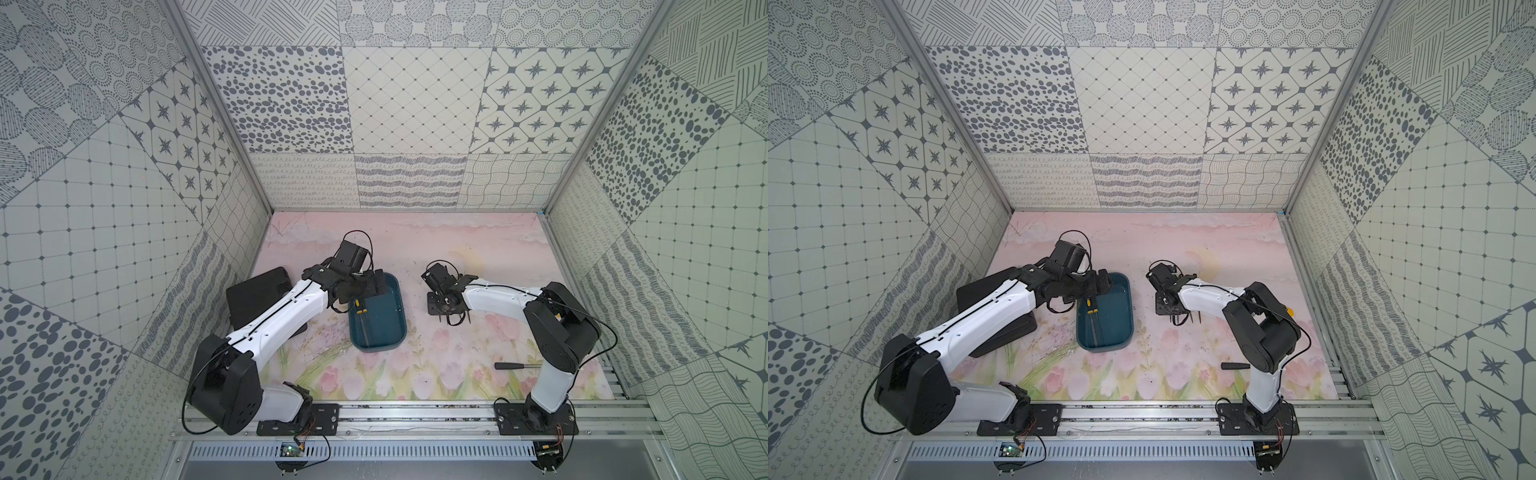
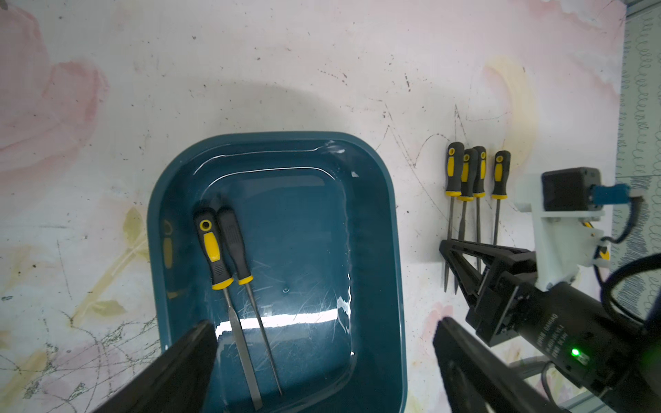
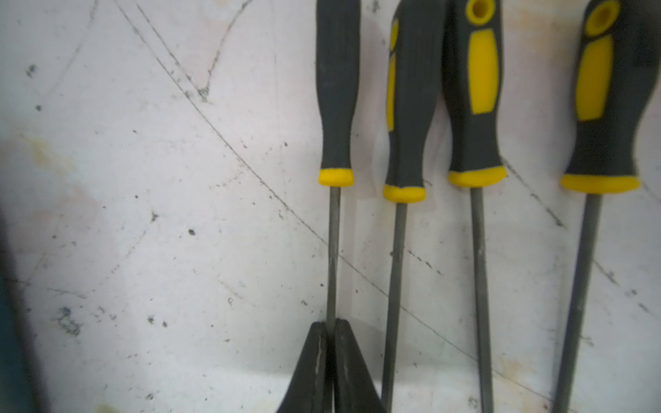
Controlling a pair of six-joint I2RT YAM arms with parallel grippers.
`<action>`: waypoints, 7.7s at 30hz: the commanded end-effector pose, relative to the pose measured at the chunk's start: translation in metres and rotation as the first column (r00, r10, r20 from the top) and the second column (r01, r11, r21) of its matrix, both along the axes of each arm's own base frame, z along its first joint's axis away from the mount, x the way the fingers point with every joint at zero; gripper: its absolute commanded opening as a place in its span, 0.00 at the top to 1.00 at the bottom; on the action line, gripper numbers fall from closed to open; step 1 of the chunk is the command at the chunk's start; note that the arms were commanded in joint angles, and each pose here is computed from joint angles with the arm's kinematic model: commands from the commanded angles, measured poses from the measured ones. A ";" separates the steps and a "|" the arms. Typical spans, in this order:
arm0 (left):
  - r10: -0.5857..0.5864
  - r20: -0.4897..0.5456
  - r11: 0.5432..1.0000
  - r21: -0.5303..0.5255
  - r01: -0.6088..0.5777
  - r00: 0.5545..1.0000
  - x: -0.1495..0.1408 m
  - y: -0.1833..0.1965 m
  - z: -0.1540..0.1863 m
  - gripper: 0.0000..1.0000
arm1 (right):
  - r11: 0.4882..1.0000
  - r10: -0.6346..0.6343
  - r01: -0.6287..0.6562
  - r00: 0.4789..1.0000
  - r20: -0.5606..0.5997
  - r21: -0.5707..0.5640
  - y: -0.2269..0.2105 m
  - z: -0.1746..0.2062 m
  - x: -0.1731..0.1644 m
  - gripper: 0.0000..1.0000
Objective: Take the file tool out of the storage box
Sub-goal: Place the file tool at the center of the board, then pick up the file tool from the storage box, then place the file tool at the center of the board.
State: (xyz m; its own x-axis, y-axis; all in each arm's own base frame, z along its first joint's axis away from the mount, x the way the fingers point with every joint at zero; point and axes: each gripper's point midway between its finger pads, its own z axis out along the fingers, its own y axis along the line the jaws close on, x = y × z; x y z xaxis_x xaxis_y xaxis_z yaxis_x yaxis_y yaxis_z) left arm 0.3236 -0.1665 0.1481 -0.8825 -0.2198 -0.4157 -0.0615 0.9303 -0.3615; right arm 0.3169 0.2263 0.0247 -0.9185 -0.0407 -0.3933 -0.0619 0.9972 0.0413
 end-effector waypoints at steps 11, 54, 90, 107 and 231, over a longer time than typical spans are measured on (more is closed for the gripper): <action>0.004 -0.089 0.994 0.107 0.006 0.996 0.012 0.000 -0.036 0.12 | 0.999 0.038 -0.037 0.998 0.046 -0.025 0.007 0.018 0.009 0.81; 0.208 -0.270 0.926 0.365 -0.100 0.940 0.026 0.021 -0.124 0.62 | 0.894 0.243 -0.309 0.943 0.228 0.324 0.048 0.110 -0.033 0.54; -0.185 0.257 0.845 -0.451 0.287 0.948 0.006 -0.093 0.080 0.92 | 0.381 0.433 -0.524 0.829 0.354 0.761 0.113 0.188 -0.112 0.54; -0.214 0.553 0.622 -0.559 0.549 0.805 -0.048 -0.091 0.199 0.91 | 0.083 0.460 -0.545 0.764 0.454 0.834 0.116 0.244 -0.146 0.60; -0.031 -0.073 0.999 -0.034 0.028 0.997 -0.032 0.002 0.013 0.19 | 0.989 0.117 -0.105 0.986 -0.117 0.105 0.029 0.014 -0.025 1.00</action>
State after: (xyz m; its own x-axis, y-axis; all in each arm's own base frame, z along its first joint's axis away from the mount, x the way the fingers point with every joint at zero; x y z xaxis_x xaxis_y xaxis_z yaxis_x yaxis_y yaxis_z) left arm 0.2960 -0.1702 0.1726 -0.9110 -0.2096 -0.3552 -0.0369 0.8992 -0.4359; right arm 0.2792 0.2495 0.0374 -0.9592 -0.1259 -0.2533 -0.1638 0.9773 0.1343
